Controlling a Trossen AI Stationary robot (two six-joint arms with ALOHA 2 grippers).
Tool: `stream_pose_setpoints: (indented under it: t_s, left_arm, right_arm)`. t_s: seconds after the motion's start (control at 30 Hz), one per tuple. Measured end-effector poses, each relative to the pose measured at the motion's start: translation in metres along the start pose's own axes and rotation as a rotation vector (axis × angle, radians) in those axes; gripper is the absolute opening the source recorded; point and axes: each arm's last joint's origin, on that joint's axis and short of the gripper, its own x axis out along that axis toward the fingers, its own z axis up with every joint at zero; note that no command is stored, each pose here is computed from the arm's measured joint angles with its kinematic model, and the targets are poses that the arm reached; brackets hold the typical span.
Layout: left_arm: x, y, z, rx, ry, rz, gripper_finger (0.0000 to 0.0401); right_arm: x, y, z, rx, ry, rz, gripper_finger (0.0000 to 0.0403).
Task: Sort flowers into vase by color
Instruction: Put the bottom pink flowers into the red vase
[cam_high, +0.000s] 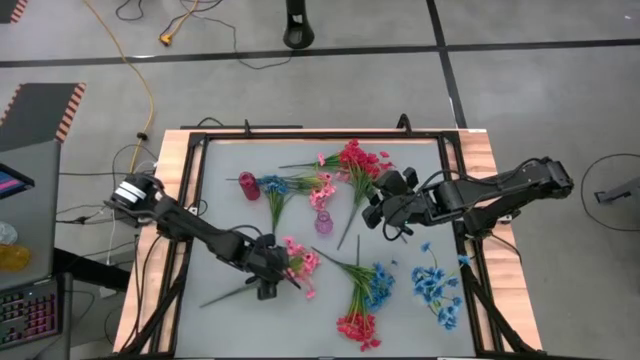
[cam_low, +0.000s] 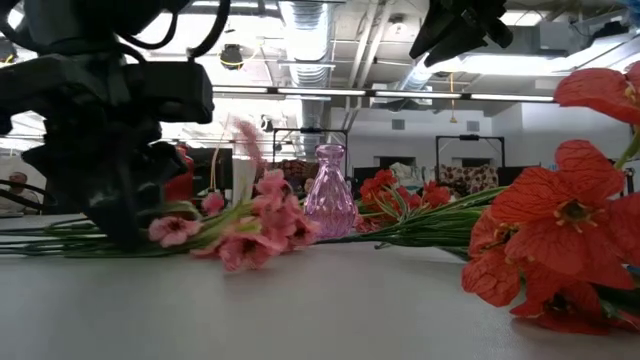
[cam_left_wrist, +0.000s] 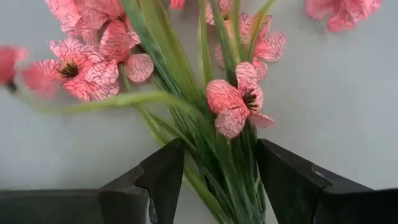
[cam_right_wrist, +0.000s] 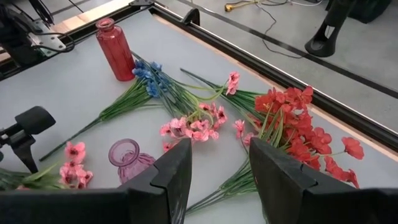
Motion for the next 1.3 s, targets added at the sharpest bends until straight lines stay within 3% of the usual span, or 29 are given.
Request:
stream_pose_setpoints:
  t_s: [0.17, 0.53, 0.77, 1.03, 1.17, 1.3]
  left_arm:
    - [-0.001, -0.001, 0.003, -0.006, 0.002, 0.001, 0.0155]
    - [-0.003, -0.001, 0.002, -0.032, 0.016, -0.008, 0.0009]
    - [-0.017, -0.002, 0.005, -0.032, -0.013, -0.046, 0.0003]
    - [-0.07, -0.001, 0.017, -0.003, -0.208, -0.12, 0.0001]
    - [-0.104, 0.004, 0.021, 0.022, -0.38, -0.068, 0.0001]
    - [-0.141, 0.015, 0.024, 0.046, -0.589, 0.065, 0.0]
  right_arm:
    - [0.0, 0.0, 0.0, 0.0, 0.0, 0.0, 0.0187]
    - [0.0, 0.0, 0.0, 0.0, 0.0, 0.0, 0.0187]
    - [0.0, 0.0, 0.0, 0.0, -0.001, 0.0, 0.0187]
    - [0.0, 0.0, 0.0, 0.001, -0.001, 0.0, 0.0187]
    - [0.0, 0.0, 0.0, 0.001, -0.001, 0.0, 0.0187]
    - [0.0, 0.0, 0.0, 0.001, -0.002, 0.0, 0.0187]
